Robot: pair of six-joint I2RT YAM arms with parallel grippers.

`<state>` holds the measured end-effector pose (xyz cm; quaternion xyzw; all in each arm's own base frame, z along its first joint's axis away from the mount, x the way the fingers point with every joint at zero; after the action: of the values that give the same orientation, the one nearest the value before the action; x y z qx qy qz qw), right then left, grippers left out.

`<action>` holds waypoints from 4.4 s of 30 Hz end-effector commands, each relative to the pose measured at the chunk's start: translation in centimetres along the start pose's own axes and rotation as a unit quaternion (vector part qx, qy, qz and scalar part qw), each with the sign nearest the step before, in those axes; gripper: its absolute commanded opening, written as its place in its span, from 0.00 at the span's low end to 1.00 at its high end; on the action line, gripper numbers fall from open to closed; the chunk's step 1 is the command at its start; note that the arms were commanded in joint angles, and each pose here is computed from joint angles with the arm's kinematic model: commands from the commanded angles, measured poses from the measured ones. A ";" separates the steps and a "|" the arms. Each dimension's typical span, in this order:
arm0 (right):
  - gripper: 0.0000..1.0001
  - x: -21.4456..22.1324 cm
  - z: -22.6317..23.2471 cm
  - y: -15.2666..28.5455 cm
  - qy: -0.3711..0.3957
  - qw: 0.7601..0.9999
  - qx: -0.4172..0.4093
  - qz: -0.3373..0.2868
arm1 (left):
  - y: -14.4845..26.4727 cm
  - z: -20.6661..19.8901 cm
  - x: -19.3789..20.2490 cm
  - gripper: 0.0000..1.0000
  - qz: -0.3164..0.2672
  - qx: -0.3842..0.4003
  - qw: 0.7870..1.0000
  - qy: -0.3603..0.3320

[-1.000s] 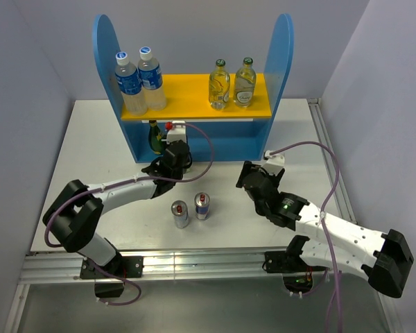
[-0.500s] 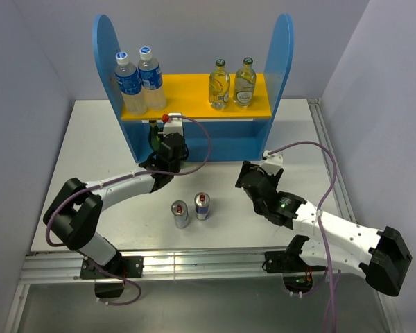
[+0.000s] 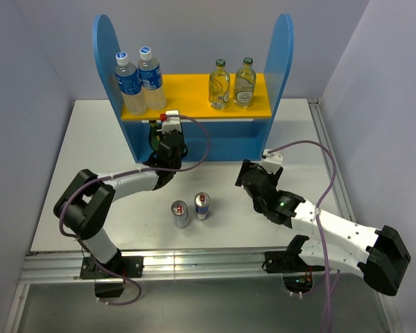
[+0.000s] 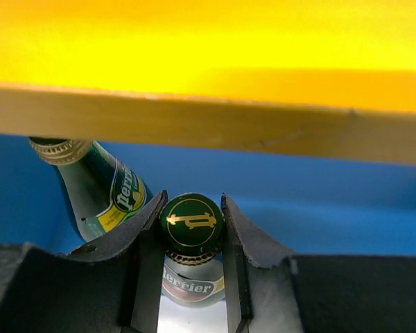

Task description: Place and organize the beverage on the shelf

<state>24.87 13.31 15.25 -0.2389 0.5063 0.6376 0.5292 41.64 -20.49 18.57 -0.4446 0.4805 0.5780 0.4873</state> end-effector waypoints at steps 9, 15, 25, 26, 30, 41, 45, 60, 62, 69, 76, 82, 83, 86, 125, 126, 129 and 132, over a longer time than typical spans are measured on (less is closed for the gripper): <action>0.84 -0.2 -0.1 -0.5 -0.006 1.000 0.002 -0.008 | -2.1 0.8 -2.9 0.03 -0.062 -0.052 0.996 0.048; 0.84 -0.3 0.1 -0.4 -0.009 1.000 0.000 -0.009 | -2.1 0.6 -2.8 0.52 -0.053 -0.045 0.997 0.044; 0.84 -0.4 -0.1 -0.2 -0.015 1.000 -0.002 -0.008 | -1.3 0.6 -3.2 0.95 -0.046 -0.027 0.997 0.047; 0.84 -0.4 -0.1 -0.2 -0.015 1.000 -0.003 -0.008 | -1.2 0.6 -3.2 0.95 -0.046 -0.025 0.997 0.048; 0.84 -0.4 -0.2 -0.1 -0.018 1.000 -0.002 -0.008 | -0.1 0.7 -3.9 0.96 -0.047 -0.023 0.997 0.049; 0.84 -0.4 -0.5 0.1 -0.026 1.000 -0.004 -0.010 | 4.7 0.2 -5.5 0.99 -0.020 0.014 0.998 0.049; 0.85 -0.9 0.0 0.5 -0.019 1.000 -0.020 -0.006 | 6.7 0.1 -5.6 0.99 -0.004 0.019 0.999 0.044; 0.98 4.7 6.4 8.6 0.062 0.958 -0.256 0.110 | 20.6 3.4 -3.9 0.99 0.092 0.084 0.990 0.059; 0.98 5.7 5.7 8.7 0.061 0.959 -0.252 0.118 | 22.8 3.6 -2.6 0.99 0.114 0.104 0.987 0.034; 0.98 8.4 5.7 10.5 0.054 0.952 -0.266 0.143 | 28.3 2.1 2.0 0.99 0.167 0.165 0.970 0.056; 0.99 10.5 6.7 9.8 0.070 0.958 -0.240 0.143 | 28.9 -0.6 7.2 0.99 0.175 0.171 0.967 0.072; 1.00 11.7 7.0 8.6 0.087 0.963 -0.218 0.131 | 28.1 -1.6 10.0 0.99 0.163 0.155 0.971 0.083; 1.00 11.6 7.1 8.4 0.083 0.966 -0.214 0.122 | 27.9 -1.5 10.7 0.99 0.162 0.144 0.973 0.081; 1.00 12.0 7.2 7.6 0.083 0.970 -0.197 0.113 | 27.3 -1.3 11.3 0.99 0.149 0.124 0.977 0.091; 0.78 15.4 12.9 1.2 0.073 0.979 -0.188 0.000 | 21.5 -0.8 15.1 0.46 0.130 0.054 0.988 0.066; 0.73 15.3 12.8 1.0 0.072 0.981 -0.180 -0.007 | 21.4 -0.8 15.1 0.43 0.130 0.054 0.988 0.063; 0.51 15.3 12.7 -0.1 0.064 0.983 -0.169 -0.014 | 20.9 -0.8 15.1 0.41 0.132 0.049 0.988 0.063; 0.13 15.1 12.3 -0.9 0.056 0.986 -0.156 -0.016 | 20.7 -0.9 15.4 0.35 0.136 0.050 0.988 0.053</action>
<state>21.99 30.73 5.49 -0.3819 0.4446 0.6956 0.4155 19.05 -20.20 6.38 -0.3965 0.5847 0.5853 0.3979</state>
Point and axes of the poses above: each gripper's point midway between its finger pads, its own y axis back along the fingers, its own z axis along the line the jaws close on, x = y × z, the point moved 2 cm from there along y, back along the fingers, and after that the axes turned 12 degrees about -y, right-handed, at the moved point
